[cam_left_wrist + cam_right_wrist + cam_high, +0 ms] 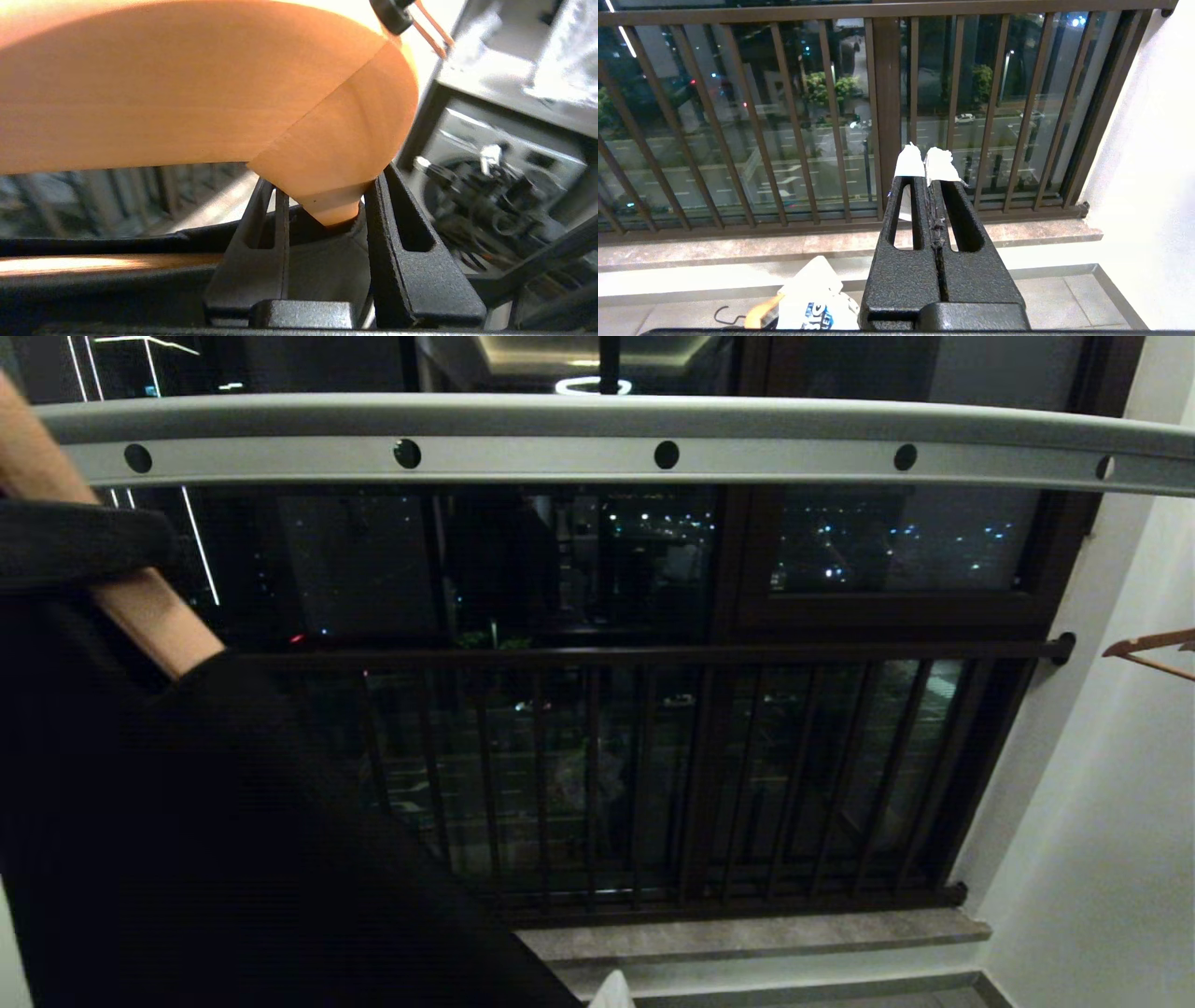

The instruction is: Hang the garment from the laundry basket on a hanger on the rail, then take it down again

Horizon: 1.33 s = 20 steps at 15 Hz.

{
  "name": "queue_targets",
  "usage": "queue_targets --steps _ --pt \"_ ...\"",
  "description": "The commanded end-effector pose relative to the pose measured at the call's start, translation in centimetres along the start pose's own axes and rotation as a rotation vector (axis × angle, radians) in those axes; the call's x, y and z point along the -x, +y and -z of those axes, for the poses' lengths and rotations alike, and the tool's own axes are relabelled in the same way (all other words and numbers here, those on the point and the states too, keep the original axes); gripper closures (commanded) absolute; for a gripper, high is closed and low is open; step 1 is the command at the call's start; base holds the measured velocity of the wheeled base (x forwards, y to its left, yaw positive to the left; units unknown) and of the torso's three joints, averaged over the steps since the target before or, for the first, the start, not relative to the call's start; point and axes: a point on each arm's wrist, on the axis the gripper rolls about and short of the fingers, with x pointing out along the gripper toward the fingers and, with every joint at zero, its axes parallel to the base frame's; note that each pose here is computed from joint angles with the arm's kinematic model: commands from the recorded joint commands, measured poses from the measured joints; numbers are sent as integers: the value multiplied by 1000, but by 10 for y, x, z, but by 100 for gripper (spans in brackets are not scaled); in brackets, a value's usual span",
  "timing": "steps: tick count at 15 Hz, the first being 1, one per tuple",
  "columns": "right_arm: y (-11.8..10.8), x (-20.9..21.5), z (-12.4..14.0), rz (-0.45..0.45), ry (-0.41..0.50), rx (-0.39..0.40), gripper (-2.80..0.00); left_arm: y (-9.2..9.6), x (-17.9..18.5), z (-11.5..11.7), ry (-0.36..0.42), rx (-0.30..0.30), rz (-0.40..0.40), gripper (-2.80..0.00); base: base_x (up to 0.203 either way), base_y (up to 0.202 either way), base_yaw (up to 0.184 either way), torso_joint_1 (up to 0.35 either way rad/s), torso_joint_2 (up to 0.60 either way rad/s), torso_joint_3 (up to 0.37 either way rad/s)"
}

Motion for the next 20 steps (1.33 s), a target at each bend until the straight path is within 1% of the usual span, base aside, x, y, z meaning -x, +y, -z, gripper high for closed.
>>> queue_targets --steps 1,5,6,7,9,11,14,16,18,20 --pt "0 0 0 0 0 0 0 16 -27 2 65 40 3 0 0 0 0 0 0 0" --pt "0 0 0 0 0 0 0 55 -40 0 87 119 6 0 0 0 0 0 0 0" --pt "0 0 0 0 -1 0 0 65 -39 -1 92 137 25 0 0 0 0 0 0 0" --pt "0 0 0 0 -1 0 0 75 -36 0 100 156 58 0 0 0 0 0 0 0" --pt "0 0 0 0 -1 0 0 89 -24 3 118 191 160 0 0 0 0 0 0 0" --pt "0 0 0 0 0 0 0 106 -17 9 123 207 215 0 0 0 0 0 0 0" --pt "0 0 0 0 -1 0 0 140 -12 14 122 255 296 0 0 0 0 0 0 0" --pt "0 0 0 0 0 0 0 154 -16 15 120 253 317 0 0 0 0 0 0 0" --pt "0 0 0 0 -1 0 0 161 -26 13 127 242 345 0 0 0 0 0 0 0" --pt "0 0 0 0 -1 0 0 170 -38 14 139 248 369 0 0 0 0 0 0 0"
